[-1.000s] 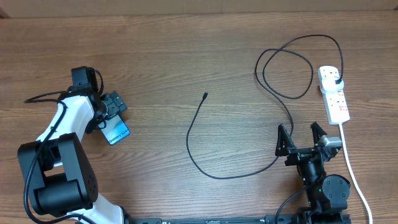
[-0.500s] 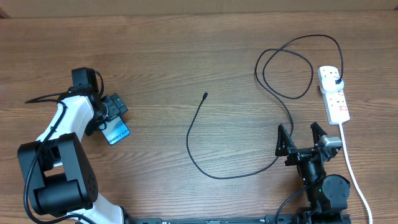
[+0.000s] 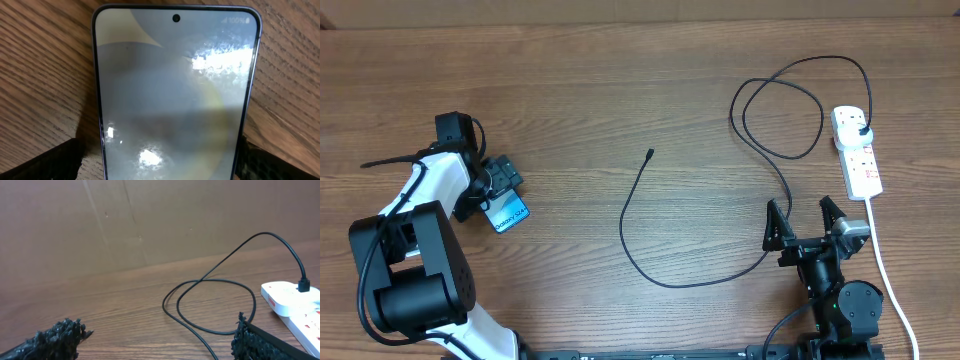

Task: Plug charger to phone and switch on socket
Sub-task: 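Lower the left gripper and grasp the phone's top edge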

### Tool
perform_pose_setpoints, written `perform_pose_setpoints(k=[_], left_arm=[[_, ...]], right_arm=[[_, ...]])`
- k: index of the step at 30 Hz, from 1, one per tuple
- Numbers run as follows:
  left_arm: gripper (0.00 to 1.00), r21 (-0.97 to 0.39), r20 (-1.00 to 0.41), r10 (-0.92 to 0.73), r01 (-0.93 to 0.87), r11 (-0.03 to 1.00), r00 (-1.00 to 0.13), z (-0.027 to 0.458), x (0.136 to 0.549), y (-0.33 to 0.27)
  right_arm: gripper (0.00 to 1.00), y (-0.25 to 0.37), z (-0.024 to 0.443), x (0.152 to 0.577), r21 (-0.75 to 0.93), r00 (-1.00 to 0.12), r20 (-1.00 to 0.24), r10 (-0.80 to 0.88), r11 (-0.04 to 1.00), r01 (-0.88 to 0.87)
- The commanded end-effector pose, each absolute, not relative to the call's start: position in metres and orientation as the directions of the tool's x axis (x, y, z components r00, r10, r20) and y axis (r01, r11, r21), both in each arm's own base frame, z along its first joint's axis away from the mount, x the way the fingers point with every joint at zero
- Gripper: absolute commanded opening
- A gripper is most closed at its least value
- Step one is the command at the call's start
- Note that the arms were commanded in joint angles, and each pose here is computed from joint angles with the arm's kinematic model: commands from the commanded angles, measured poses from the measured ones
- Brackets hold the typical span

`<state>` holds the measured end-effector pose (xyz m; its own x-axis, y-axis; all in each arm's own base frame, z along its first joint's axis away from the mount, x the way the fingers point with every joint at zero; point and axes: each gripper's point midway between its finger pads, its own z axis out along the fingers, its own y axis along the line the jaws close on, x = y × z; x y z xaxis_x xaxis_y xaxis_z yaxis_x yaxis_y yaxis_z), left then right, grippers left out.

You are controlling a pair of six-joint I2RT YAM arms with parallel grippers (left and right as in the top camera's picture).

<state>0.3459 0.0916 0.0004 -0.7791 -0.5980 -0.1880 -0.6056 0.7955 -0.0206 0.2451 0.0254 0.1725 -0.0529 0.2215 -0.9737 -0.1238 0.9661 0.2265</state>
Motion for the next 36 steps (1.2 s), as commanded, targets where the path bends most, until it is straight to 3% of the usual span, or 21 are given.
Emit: perform_pose_setpoints(k=[1, 9, 20, 36], left_arm=[[0.99, -0.020, -0.153, -0.610, -0.614, 0.789, -0.778, -0.013, 0.343, 0.091], [0.84, -0.077, -0.104, -0.610, -0.605, 0.792, -0.785, -0.014, 0.341, 0.077], [0.78, -0.186, -0.037, -0.599, -0.583, 0.791, -0.800, -0.013, 0.343, 0.051], [0.80, -0.148, -0.060, -0.286, -0.275, 0.950, -0.956, -0.014, 0.343, -0.050]], right_arm=[[1.00, 0.025, 0.171, 0.245, 0.221, -0.047, -0.975, 0.217, 0.967, -0.123], [1.00, 0.025, 0.171, 0.245, 0.221, -0.047, -0.975, 0.217, 0.967, -0.123], [1.00, 0.025, 0.171, 0.245, 0.221, -0.047, -0.975, 0.217, 0.967, -0.123], [1.00, 0.025, 0.171, 0.245, 0.221, -0.047, -0.975, 0.217, 0.967, -0.123]])
